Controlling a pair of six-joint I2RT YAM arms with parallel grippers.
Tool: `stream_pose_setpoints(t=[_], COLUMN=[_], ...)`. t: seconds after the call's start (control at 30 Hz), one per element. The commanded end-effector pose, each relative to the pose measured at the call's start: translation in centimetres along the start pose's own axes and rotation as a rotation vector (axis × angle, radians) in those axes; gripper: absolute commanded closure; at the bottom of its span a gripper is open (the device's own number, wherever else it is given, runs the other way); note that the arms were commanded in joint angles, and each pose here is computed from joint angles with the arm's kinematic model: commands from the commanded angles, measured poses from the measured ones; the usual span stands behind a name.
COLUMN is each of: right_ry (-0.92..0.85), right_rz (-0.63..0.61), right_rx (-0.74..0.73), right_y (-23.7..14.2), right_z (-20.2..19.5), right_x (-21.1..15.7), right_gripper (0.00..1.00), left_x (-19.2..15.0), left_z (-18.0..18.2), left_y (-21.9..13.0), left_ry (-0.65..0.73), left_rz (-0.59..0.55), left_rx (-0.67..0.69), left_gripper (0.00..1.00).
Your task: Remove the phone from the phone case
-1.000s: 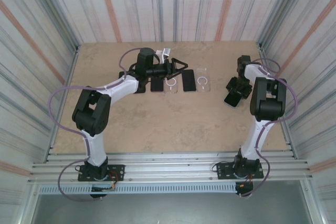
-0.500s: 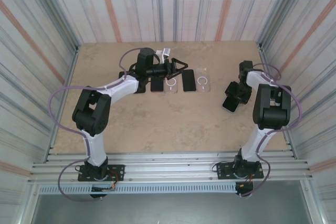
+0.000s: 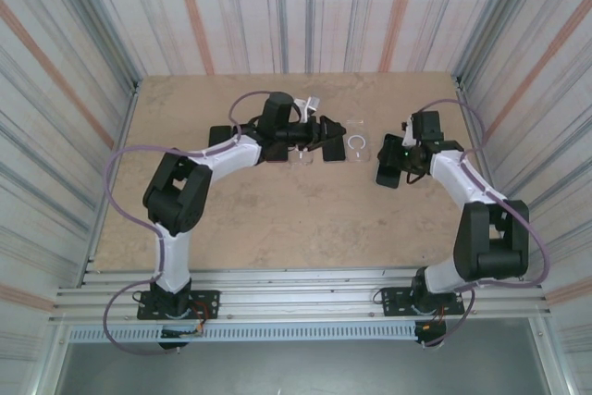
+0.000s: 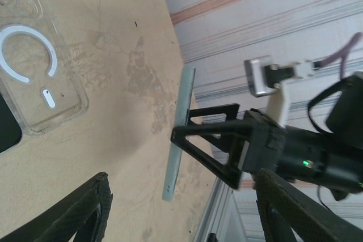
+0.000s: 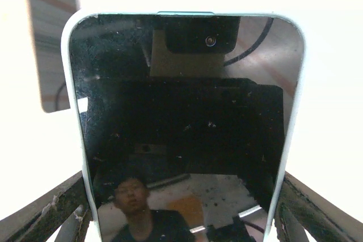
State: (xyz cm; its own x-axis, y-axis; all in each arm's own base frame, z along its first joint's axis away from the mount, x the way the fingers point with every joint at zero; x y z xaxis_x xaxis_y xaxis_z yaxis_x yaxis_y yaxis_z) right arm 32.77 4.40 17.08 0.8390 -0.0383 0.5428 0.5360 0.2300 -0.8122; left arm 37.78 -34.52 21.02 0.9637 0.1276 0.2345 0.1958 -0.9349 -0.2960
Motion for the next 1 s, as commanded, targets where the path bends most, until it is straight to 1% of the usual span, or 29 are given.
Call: stream_pose_setpoints(t=[0.0,0.1,0.2,0.43,0.47,0.57,0.7,0.9,0.97], right_ry=[-0.133,-0.181,-0.224,-0.263,-0.266,-0.269,-0.268,-0.281,-0.287], right_rz=[-0.124,-0.147,-0.162,-0.212,-0.214,-0.214,-0.224,-0.221,-0.219], right_rx=[0.113,0.173,0.208,0.281,0.287,0.289,0.304,0.320,0.332], right_y=[-1.4,-1.9,-2.2,-3.2,-3.2,-3.3,-3.7,-3.8,-3.9], right_z=[2.7,4.3,5.6,7.3,7.5,7.8,8.1,8.5,8.6], right_x=[1.3,1.2,0.9,0.8,0.8,0.8,1.0,0.9,0.9], right_gripper=[0.44,0.44,0.44,0.45,0.45,0.45,0.46,0.46,0.46], left_x=[-0.1,-0.4,-0.4,-0.4,-0.4,-0.5,-1.0,-0.9,-0.9], left_z=[-0.7,-1.4,-2.0,-2.1,-2.0,-2.5,-2.6,-2.8,-3.0], left_y=[1.2,1.8,2.1,2.5,2.6,3.1,3.6,4.0,4.1], left_ry=[0.084,0.128,0.144,0.176,0.174,0.179,0.191,0.181,0.180], left_rz=[-0.017,-0.024,-0.035,-0.035,-0.033,-0.024,0.003,0.015,0.018], left_rx=[0.029,0.036,0.036,0.108,0.111,0.092,0.104,0.084,0.073], left_gripper=[0.31,0.33,0.35,0.42,0.44,0.53,0.58,0.76,0.80])
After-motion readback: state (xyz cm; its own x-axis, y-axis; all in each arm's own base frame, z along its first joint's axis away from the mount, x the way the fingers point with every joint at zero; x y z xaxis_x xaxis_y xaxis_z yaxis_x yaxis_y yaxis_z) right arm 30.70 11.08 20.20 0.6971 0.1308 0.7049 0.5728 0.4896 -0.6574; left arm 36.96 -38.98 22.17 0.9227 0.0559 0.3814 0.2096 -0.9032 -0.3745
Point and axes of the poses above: each hand's point on the last joint's axis, 136 mm out from that joint toward the fingers, its own y axis out along the fingers, its own z axis along the line the jaws close on, x = y × z, the point moved 7 cm from there along -y, back along the fingers, and after that the axes turned 10 degrees about -y, right-handed, at the moved point
